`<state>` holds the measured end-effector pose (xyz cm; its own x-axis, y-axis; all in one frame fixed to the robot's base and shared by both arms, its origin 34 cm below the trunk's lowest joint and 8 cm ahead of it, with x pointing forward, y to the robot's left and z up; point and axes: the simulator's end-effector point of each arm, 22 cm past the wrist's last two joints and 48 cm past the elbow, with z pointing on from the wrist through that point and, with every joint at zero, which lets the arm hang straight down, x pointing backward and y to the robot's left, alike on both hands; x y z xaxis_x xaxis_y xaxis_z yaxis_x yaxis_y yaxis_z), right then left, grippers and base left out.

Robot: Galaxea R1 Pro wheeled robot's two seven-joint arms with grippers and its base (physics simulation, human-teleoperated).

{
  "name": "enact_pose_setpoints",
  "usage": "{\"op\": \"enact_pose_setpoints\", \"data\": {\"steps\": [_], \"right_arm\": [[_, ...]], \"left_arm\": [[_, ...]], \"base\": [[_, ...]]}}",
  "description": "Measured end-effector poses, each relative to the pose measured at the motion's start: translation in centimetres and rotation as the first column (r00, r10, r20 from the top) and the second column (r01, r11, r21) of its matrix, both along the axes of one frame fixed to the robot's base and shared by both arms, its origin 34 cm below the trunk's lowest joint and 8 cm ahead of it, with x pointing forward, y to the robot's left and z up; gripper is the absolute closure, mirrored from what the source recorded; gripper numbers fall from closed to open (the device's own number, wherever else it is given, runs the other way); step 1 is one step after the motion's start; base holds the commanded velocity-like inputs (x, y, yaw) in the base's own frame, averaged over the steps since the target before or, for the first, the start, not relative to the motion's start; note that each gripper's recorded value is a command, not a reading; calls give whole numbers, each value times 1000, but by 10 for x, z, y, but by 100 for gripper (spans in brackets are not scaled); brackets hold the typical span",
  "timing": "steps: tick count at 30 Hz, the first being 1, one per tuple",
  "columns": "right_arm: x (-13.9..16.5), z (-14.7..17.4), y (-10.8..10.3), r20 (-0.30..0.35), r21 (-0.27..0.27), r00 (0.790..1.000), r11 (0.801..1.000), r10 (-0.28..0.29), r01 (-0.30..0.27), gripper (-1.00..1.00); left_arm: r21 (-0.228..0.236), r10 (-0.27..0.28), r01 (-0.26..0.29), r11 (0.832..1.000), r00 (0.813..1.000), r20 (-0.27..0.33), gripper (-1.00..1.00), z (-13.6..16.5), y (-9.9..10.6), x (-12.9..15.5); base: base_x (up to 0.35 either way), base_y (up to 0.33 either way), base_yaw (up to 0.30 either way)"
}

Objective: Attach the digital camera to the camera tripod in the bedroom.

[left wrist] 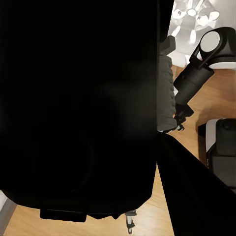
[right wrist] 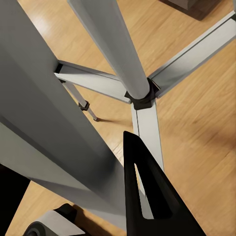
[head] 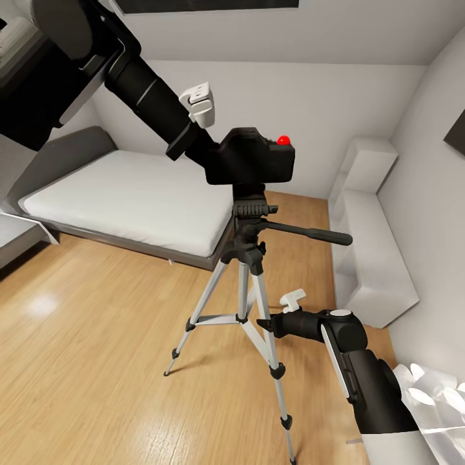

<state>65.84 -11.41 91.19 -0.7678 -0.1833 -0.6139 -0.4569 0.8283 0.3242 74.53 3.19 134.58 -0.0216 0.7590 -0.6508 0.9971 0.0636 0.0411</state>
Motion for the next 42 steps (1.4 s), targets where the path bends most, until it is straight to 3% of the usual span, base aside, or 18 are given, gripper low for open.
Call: {"op": "enact_pose_setpoints", "data": {"steps": [42], "right_arm": [[0,0,0,0,0,1000,1000,0,0,100]], "left_arm": [[-2,8,-8,1000,1000,-17,100,-2,-4,3]], "base": [[0,0,0]]}}
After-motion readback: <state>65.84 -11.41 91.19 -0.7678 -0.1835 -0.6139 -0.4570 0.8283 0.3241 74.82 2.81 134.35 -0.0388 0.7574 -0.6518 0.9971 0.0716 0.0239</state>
